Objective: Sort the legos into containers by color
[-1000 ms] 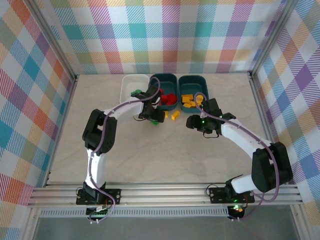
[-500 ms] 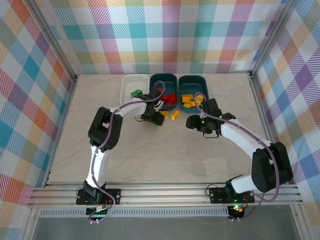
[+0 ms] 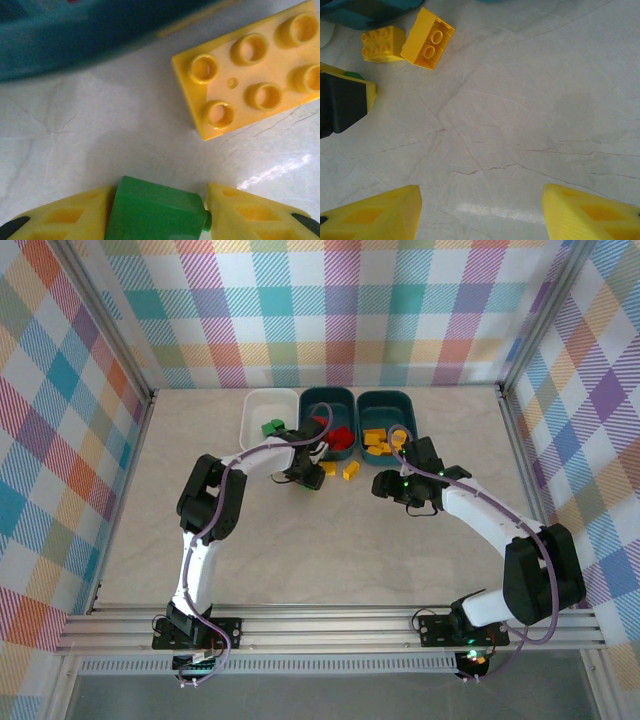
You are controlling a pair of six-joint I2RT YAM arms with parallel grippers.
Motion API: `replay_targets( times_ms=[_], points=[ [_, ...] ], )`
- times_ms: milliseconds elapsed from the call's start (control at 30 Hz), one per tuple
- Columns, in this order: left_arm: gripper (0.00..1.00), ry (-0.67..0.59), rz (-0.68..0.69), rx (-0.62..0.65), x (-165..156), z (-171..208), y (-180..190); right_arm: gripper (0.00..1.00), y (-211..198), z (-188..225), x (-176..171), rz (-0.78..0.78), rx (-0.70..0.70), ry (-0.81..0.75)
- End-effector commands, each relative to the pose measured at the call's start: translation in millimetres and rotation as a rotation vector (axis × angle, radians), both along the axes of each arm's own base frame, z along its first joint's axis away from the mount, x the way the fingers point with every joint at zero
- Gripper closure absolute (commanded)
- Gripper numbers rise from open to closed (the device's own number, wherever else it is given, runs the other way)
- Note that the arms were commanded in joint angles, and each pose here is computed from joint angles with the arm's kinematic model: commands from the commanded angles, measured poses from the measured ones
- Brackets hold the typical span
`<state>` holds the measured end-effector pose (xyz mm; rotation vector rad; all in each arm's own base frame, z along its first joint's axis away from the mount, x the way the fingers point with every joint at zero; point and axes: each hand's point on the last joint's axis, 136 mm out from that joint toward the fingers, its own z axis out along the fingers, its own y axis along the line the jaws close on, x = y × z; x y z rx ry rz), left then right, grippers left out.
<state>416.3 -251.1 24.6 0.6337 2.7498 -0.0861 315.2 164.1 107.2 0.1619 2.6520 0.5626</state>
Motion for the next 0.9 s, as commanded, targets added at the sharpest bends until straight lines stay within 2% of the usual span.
replay_targets(
  times_ms=[0,367,533,700,867],
  points=[
    [0.56,0.015,-0.026,-0.015,-13,-6,-11,0.36,1,6,-1,0.004,0.007,-0.014],
    [0.57,-0.035,-0.001,-0.053,-10,35,-12,0.36,3,7,-1,0.004,0.016,-0.018],
    [0.58,-0.103,0.012,-0.073,-1,75,-13,0.36,2,8,-1,0.003,0.015,-0.020],
    [0.59,-0.178,0.082,-0.094,30,121,4,0.36,4,9,0,0.006,0.019,-0.021],
    [0.59,-0.175,0.237,-0.127,75,131,48,0.36,7,11,2,0.011,0.025,-0.025]
  ],
)
